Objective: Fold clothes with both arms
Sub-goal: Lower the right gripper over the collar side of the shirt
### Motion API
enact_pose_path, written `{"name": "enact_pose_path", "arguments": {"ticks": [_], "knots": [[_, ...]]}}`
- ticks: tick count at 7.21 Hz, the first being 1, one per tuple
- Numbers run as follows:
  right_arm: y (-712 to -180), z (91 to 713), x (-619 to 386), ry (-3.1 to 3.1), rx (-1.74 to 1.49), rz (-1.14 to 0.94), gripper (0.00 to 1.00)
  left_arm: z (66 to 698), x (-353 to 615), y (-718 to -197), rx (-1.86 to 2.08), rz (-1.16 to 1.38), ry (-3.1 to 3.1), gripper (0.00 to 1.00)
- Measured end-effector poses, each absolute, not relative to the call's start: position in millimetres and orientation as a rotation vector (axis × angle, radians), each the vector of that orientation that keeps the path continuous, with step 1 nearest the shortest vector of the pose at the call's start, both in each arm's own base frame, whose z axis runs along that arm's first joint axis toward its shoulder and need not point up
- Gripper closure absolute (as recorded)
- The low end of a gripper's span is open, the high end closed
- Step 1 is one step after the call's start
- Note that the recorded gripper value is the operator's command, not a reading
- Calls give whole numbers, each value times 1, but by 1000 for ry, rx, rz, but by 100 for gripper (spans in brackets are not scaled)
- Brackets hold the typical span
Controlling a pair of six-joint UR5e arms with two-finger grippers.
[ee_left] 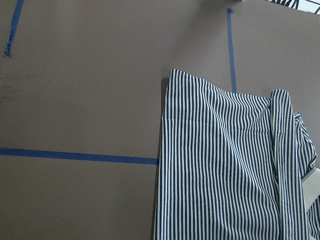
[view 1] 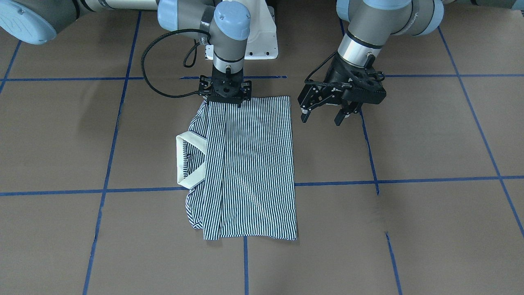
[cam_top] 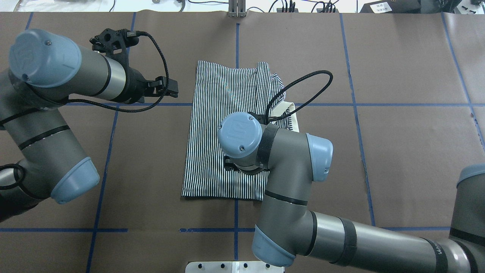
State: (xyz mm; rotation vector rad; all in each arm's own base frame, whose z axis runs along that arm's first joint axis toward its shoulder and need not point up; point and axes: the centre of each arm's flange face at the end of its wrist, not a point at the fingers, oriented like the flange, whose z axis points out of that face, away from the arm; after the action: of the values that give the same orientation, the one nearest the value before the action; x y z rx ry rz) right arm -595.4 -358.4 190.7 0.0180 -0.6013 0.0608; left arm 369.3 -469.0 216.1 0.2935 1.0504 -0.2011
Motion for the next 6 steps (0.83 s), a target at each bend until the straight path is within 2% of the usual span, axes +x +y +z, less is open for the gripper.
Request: {"name": "enact_pose_path", "arguments": {"ticks": [6], "knots": [[-339, 224, -612, -533, -7, 24, 0, 214, 375, -468, 282, -205, 1062, 0]]}}
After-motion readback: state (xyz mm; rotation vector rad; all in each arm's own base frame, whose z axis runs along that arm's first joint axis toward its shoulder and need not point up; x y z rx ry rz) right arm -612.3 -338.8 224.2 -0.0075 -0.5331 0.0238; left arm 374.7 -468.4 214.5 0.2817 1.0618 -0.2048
